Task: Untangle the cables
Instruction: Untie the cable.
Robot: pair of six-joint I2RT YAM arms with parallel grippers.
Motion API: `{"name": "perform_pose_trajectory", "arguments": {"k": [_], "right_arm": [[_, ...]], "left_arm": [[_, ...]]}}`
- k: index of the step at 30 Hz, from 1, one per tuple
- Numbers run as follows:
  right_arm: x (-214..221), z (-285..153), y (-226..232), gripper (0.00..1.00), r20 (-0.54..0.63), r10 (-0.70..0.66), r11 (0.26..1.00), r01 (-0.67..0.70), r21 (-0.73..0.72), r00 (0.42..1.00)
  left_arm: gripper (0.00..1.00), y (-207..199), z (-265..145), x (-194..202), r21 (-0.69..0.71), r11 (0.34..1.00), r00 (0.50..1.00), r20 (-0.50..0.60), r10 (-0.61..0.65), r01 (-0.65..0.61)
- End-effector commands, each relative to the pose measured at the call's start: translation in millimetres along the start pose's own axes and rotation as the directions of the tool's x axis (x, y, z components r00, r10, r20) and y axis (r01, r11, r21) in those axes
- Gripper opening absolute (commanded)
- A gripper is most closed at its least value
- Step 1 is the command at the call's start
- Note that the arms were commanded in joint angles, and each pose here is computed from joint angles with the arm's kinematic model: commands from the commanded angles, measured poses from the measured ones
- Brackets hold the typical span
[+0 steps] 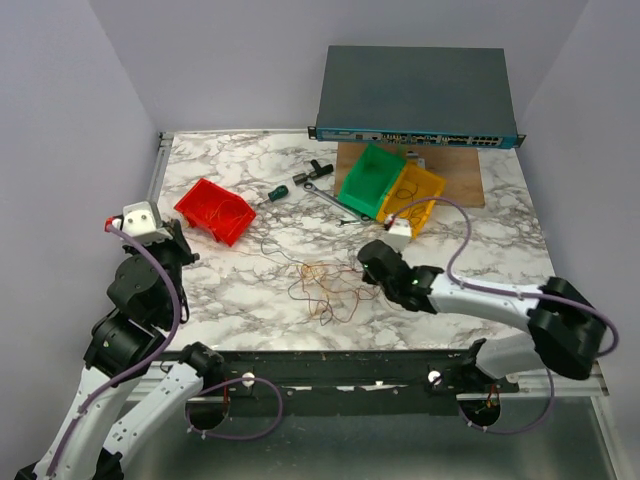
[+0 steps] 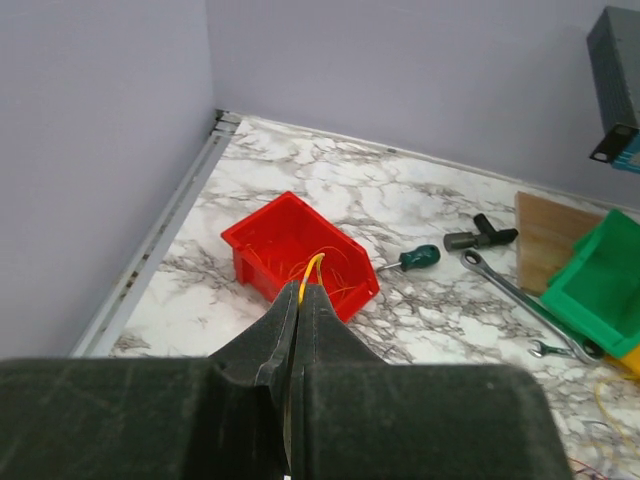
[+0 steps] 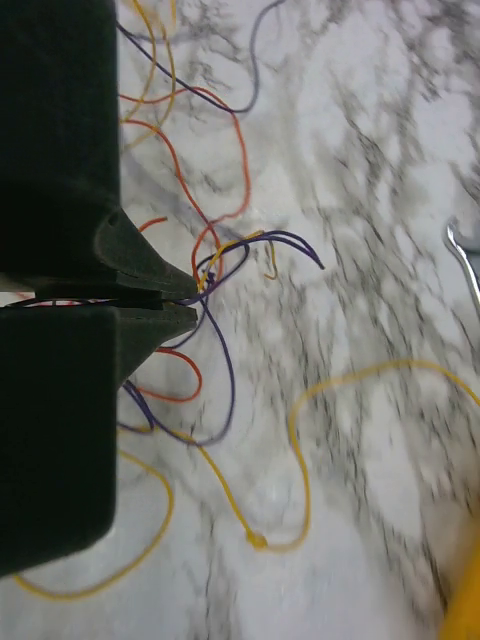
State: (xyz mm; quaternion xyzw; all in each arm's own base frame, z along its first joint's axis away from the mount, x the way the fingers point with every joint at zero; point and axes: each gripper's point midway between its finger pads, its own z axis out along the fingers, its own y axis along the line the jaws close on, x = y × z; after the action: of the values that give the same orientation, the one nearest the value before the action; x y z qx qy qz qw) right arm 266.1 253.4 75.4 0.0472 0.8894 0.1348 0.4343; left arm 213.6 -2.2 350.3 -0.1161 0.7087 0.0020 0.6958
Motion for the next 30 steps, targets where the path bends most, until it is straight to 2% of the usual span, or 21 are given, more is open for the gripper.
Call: {"name": "perform_pose_trajectory", "arguments": {"k": [1, 6, 7, 8, 10, 12, 13, 14, 15, 16, 18, 21, 26, 28, 30], "right_arm": [[-27, -37, -107, 0.01, 0.184, 0.034, 0.921, -0.103, 0.377, 0.982], [-53, -101, -190, 0.01, 0.395, 0.159, 0.750, -0.371, 0.547, 0.905], [-59, -112, -198, 0.01, 0.459, 0.199, 0.716, -0.448, 0.535, 0.866], [-63, -123, -206, 0.01, 0.498, 0.227, 0.693, -0.498, 0.521, 0.837], [-77, -133, -203, 0.01, 0.533, 0.250, 0.709, -0.527, 0.468, 0.809], [-93, -132, -188, 0.01, 0.511, 0.226, 0.774, -0.471, 0.422, 0.830], [-98, -131, -178, 0.03, 0.469, 0.193, 0.821, -0.403, 0.403, 0.862], [-104, -128, -163, 0.11, 0.440, 0.186, 0.866, -0.358, 0.349, 0.879], [-111, -123, -139, 0.30, 0.394, 0.146, 0.929, -0.262, 0.261, 0.908], [-111, -120, -123, 0.58, 0.349, 0.069, 0.970, -0.144, 0.195, 0.935], [-109, -122, -79, 0.74, 0.301, 0.010, 0.999, 0.002, -0.040, 0.954], [-107, -129, -34, 0.79, 0.307, -0.058, 0.952, 0.145, -0.271, 0.950], [-77, -113, 20, 0.85, 0.211, -0.223, 0.828, 0.299, -0.474, 0.952], [-64, -104, 39, 0.85, 0.173, -0.283, 0.784, 0.332, -0.525, 0.943], [-60, -94, 54, 0.86, 0.157, -0.321, 0.777, 0.355, -0.520, 0.934]], "left_arm": [[0.00, 29, -6, -14, -0.133, 0.991, 0.999, 0.049, 0.015, -0.008], [0.00, 45, -9, -16, -0.227, 0.974, 0.999, 0.051, 0.003, 0.008], [0.00, 49, -11, -17, -0.243, 0.970, 0.998, 0.056, -0.003, 0.016], [0.00, 51, -12, -18, -0.252, 0.967, 0.998, 0.065, -0.011, 0.027], [0.00, 49, -13, -18, -0.233, 0.972, 0.997, 0.077, -0.022, 0.039], [0.00, 41, -13, -18, -0.182, 0.982, 0.996, 0.082, -0.039, 0.053], [0.00, 37, -13, -18, -0.150, 0.987, 0.995, 0.083, -0.050, 0.062], [0.00, 28, -12, -18, -0.104, 0.992, 0.995, 0.084, -0.058, 0.067], [0.00, 20, -11, -18, -0.054, 0.996, 0.994, 0.090, -0.061, 0.066], [0.00, 14, -11, -18, -0.020, 0.997, 0.993, 0.096, -0.066, 0.068], [0.00, 3, -10, -17, 0.041, 0.997, 0.993, 0.097, -0.068, 0.065], [0.00, -3, -9, -13, 0.071, 0.996, 0.995, 0.075, -0.068, 0.062], [0.00, -1, -7, -2, 0.059, 0.997, 0.997, 0.057, -0.046, 0.043], [0.00, 1, -8, -3, 0.052, 0.998, 0.997, 0.066, -0.046, 0.042], [0.00, 4, -10, -7, 0.045, 0.998, 0.996, 0.082, -0.047, 0.044]]}}
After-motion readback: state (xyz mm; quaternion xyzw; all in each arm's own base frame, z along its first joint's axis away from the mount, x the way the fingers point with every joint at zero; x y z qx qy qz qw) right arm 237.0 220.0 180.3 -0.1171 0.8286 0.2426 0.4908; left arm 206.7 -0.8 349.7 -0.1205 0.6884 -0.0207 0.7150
